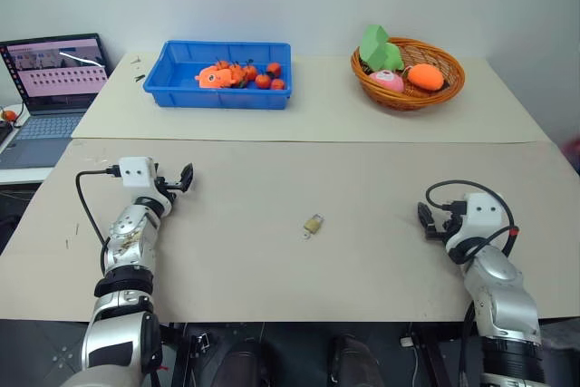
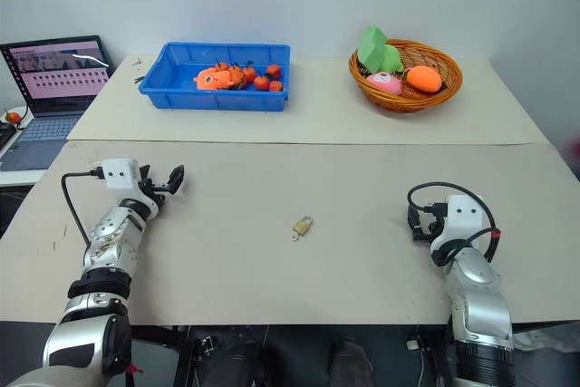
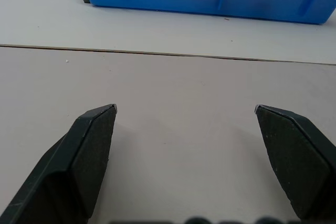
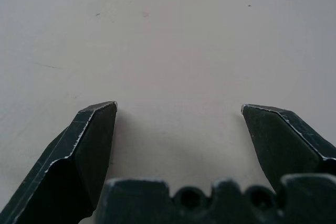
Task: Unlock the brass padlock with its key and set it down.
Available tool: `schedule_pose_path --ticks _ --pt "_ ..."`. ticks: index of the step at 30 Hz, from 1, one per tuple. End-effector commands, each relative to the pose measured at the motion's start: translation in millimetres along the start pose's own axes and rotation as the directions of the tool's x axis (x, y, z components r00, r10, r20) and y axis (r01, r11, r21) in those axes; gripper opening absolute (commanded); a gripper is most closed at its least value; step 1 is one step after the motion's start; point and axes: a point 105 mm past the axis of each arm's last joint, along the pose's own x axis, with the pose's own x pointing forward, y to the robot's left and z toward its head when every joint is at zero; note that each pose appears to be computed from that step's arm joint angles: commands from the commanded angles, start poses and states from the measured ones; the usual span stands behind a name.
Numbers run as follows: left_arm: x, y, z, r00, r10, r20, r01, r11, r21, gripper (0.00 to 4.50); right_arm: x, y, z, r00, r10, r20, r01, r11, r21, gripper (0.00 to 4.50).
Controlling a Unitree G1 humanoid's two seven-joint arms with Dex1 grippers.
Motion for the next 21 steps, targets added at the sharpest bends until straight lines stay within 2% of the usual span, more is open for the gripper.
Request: schedule_pose_path --ticks 1,7,10,12,15,18,21 --pt "1.1 -7.9 8.9 0.999 -0.048 0.025 0.048 0.999 0.001 4.5 1.8 -3.8 18.2 0.997 -0.007 0.071 0.008 1.0 -0.017 4.48" --pt "-4.9 -31.3 1.9 0.975 -0.22 -0.021 0.221 0.975 0.027 4.5 5.5 -3.6 20.3 0.997 0.039 0.061 -0.035 0.998 -0.06 4.48" --pt "-16.8 -65.2 9.9 0.893 -0.449 -0.026 0.45 0.893 0.015 4.5 5.1 -9.9 23.6 0.995 0.088 0.043 -0.083 0.99 -0.118 4.48" --pt "-31.5 -90.9 14.2 0.803 -0.595 -0.04 0.596 0.803 0.019 4.5 5.5 -15.7 23.7 0.994 0.108 0.026 -0.102 0.983 -0.151 4.48" --pt "-76.0 -118.3 13.3 0.56 -0.814 -0.152 0.823 0.567 -0.002 4.5 6.8 -26.6 26.8 0.993 0.118 0.013 -0.114 0.976 -0.184 4.48" --pt "-113.4 -124.1 17.0 0.363 -0.894 -0.261 0.928 0.372 0.016 4.5 5.9 -25.8 36.8 0.981 0.193 0.016 -0.185 0.959 -0.214 4.48" --pt "-126.6 -130.8 25.8 0.263 -0.919 -0.293 0.963 0.27 0.016 4.5 3.0 -5.9 48.5 0.921 0.388 -0.026 -0.374 0.865 -0.335 4.48"
